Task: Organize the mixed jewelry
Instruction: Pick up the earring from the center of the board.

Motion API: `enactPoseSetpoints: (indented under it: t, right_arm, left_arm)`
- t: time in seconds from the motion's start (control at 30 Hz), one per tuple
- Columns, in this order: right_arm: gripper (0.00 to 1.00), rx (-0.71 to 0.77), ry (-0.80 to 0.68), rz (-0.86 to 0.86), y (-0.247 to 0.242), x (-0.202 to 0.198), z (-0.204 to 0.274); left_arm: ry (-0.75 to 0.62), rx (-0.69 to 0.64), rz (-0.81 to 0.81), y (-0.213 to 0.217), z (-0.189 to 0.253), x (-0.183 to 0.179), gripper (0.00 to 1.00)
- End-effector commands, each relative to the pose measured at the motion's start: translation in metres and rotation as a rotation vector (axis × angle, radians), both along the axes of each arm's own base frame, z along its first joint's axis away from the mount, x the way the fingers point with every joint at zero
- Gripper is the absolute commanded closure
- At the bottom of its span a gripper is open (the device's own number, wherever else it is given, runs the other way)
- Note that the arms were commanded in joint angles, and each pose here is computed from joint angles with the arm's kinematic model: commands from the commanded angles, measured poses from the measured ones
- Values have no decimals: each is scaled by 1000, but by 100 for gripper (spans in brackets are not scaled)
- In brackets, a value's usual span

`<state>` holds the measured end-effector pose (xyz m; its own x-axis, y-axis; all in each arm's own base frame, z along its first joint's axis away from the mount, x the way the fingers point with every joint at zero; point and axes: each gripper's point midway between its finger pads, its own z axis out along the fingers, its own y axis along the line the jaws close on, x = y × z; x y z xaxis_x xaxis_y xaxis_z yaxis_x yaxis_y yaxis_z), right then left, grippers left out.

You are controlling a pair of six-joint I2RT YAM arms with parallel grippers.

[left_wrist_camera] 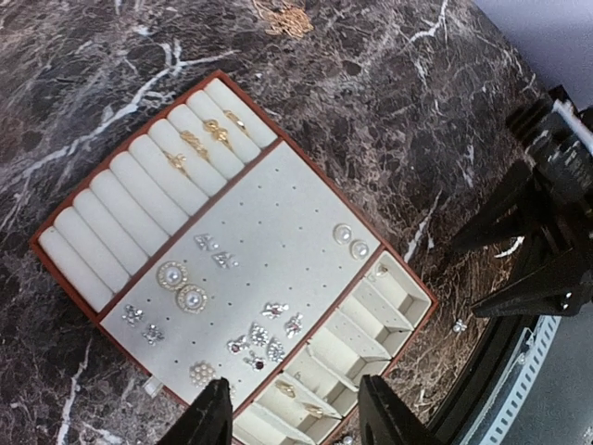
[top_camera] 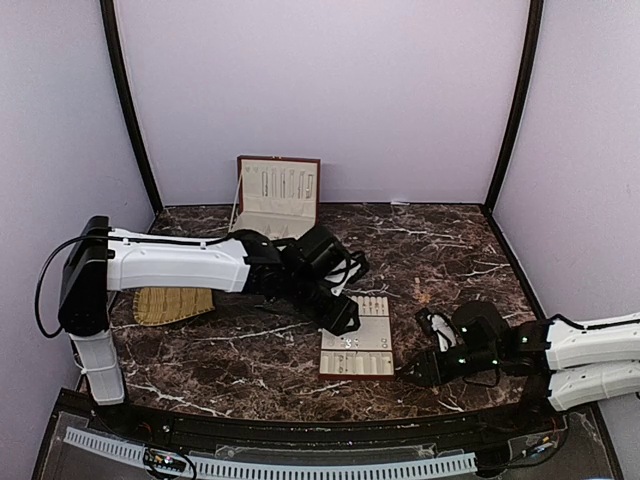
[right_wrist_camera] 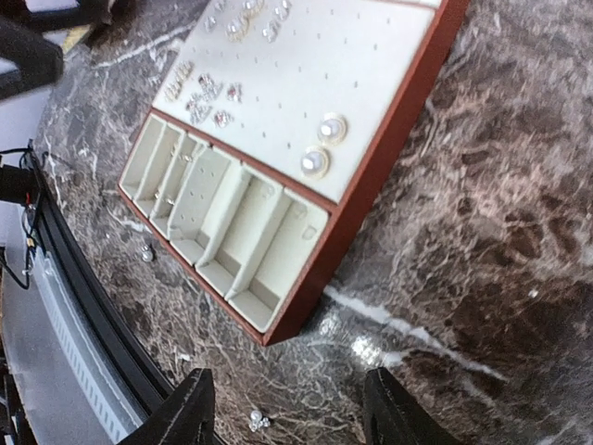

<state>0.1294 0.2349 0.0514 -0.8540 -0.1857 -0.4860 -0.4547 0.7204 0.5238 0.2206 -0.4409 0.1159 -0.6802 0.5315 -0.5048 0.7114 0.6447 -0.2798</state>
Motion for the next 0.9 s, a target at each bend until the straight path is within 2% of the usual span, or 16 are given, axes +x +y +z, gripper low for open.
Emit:
enactPoseSetpoints:
  t: [0.0,0.23,0.67,0.87]
  right_arm:
    - [49,-99,-3,34,3,-12,-6]
    - [56,-219,-41,143,13,-36,-9]
    - [75,-438,-128,188,16,-38,-23]
    - [80,-488,-153,220,20,-42,-26]
  left_arm:
    - [-22,-122,55,6,17,6,50]
    - [-23,-170,74,19,11,1,50]
    - [-24,-199,77,38,5,-5,50]
    - [-26,-202,79,42,5,-5,50]
